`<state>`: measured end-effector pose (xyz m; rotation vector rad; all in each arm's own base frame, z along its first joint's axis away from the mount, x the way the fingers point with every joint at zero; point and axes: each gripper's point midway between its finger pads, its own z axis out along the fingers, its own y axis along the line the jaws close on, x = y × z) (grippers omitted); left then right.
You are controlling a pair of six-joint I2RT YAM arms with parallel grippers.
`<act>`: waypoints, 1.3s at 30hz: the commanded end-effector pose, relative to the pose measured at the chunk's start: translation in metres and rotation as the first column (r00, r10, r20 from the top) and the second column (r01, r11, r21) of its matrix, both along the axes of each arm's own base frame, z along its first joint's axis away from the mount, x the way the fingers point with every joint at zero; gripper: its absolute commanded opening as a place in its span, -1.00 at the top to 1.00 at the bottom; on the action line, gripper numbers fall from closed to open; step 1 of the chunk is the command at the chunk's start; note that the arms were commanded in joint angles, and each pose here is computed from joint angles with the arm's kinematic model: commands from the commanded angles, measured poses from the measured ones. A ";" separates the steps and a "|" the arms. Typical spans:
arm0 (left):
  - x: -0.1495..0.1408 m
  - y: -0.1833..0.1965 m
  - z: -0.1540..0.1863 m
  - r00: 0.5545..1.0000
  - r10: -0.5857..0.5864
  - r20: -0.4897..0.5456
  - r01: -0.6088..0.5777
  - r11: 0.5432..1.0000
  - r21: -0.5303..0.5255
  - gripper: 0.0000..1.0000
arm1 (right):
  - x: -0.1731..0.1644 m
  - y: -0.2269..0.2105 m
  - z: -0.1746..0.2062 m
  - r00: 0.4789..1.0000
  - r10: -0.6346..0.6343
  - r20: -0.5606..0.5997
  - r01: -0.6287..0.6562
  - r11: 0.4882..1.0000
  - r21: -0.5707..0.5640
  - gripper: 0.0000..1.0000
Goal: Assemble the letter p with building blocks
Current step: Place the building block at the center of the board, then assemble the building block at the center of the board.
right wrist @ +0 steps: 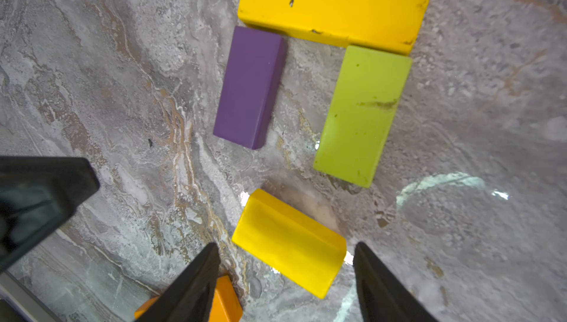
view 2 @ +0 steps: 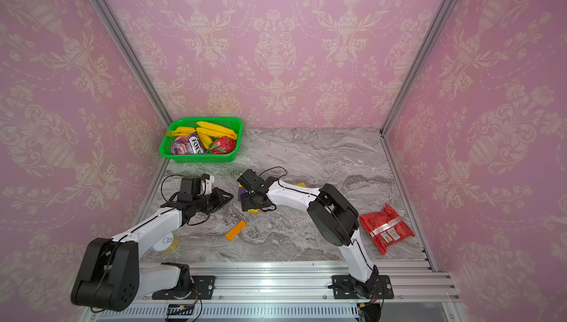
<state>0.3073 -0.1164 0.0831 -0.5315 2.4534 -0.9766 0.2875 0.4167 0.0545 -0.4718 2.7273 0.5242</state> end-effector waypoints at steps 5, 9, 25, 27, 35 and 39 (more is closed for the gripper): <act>-0.009 0.002 -0.011 1.000 -0.012 -0.029 0.012 1.000 0.011 0.50 | 0.003 -0.013 0.022 0.996 -0.032 0.084 0.031 0.999 0.017 -0.46; -0.015 -0.006 -0.012 0.999 -0.038 -0.035 0.037 0.999 -0.012 0.51 | 0.006 -0.040 0.023 0.991 -0.071 0.109 0.074 0.997 -0.028 -0.43; -0.021 -0.030 -0.048 0.989 -0.093 -0.116 0.099 0.994 0.050 1.00 | -0.006 -0.064 -0.026 0.991 -0.111 -0.074 0.118 0.988 0.098 0.79; -0.021 -0.031 -0.053 0.988 -0.089 -0.126 0.096 0.994 0.048 1.00 | -0.009 -0.059 -0.029 0.991 -0.097 -0.095 0.108 0.987 0.116 0.79; -0.018 -0.029 -0.057 0.989 -0.067 -0.130 0.076 0.995 0.070 1.00 | -0.013 -0.049 -0.038 0.990 -0.056 -0.131 0.075 0.986 0.146 0.80; -0.015 -0.033 -0.060 0.988 -0.075 -0.135 0.085 0.994 0.067 1.00 | -0.016 -0.048 -0.040 0.989 -0.047 -0.140 0.068 0.986 0.150 0.80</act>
